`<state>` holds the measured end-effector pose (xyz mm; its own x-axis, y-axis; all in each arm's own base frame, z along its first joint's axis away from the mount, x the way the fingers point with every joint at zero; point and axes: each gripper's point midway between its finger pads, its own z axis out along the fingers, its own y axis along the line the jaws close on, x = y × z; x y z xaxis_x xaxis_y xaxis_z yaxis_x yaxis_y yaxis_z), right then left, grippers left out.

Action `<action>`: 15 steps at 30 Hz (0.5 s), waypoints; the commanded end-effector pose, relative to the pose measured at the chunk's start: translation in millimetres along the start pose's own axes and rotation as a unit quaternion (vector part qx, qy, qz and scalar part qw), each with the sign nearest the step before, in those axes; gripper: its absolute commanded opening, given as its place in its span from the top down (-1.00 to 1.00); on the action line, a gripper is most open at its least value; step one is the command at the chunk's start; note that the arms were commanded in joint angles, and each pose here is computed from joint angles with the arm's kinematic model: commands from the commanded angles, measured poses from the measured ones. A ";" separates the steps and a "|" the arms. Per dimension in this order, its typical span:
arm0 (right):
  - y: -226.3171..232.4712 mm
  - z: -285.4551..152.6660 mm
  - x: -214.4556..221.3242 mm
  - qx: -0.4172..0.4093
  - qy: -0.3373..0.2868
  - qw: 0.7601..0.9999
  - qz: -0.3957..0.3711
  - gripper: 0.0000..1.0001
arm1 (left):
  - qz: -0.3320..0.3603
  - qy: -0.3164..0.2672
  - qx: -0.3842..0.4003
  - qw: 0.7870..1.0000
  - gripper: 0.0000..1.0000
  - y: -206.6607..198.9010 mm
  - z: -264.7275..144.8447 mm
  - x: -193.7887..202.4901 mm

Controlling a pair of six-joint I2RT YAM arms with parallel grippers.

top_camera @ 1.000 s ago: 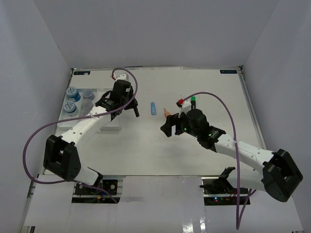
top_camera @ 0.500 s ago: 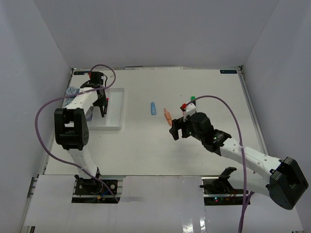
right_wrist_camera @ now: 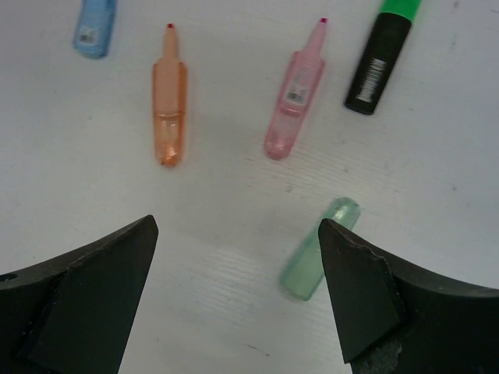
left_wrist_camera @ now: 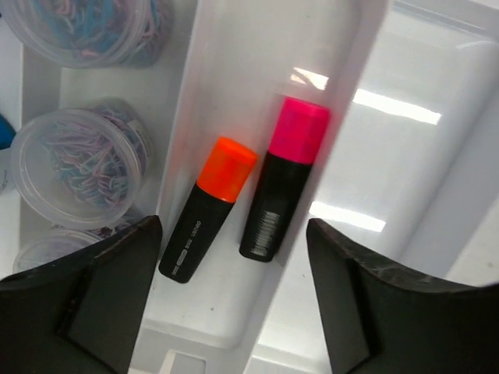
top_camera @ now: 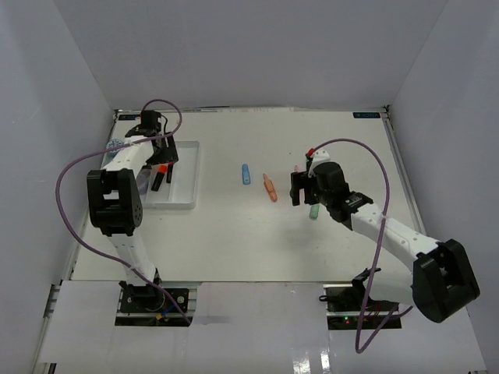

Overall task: Sort the stationery into containers
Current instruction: Place the pen in the storage box, then pick up the pen from the center of the board.

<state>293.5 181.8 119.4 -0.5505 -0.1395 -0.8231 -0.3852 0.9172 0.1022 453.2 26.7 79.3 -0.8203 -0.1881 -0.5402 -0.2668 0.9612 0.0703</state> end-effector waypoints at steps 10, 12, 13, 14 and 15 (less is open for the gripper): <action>-105.4 81.1 -48.1 0.149 0.052 0.985 0.064 -0.86 | -0.095 -0.100 0.214 0.967 -0.96 -43.5 -142.7 7.0; -114.5 98.4 -48.7 0.157 0.064 0.983 0.074 -0.92 | -0.099 -0.101 0.220 0.965 -0.96 -41.5 -148.4 21.6; -116.5 103.4 -50.2 0.159 0.065 0.982 0.075 -0.96 | -0.100 -0.107 0.224 0.963 -0.96 -40.6 -154.1 24.7; -118.8 109.0 -49.9 0.159 0.068 0.982 0.076 -0.97 | -0.100 -0.129 0.233 0.959 -0.96 -38.6 -169.8 23.7; -122.3 118.9 -51.1 0.163 0.070 0.981 0.077 -0.97 | -0.099 -0.131 0.241 0.957 -0.96 -39.3 -170.4 31.7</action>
<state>436.5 124.0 80.0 -0.6955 -0.0329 -0.7178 -0.0750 0.9968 0.0270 365.2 -39.2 189.9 -0.6379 -0.3544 -0.6837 -0.1406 0.9265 -0.3491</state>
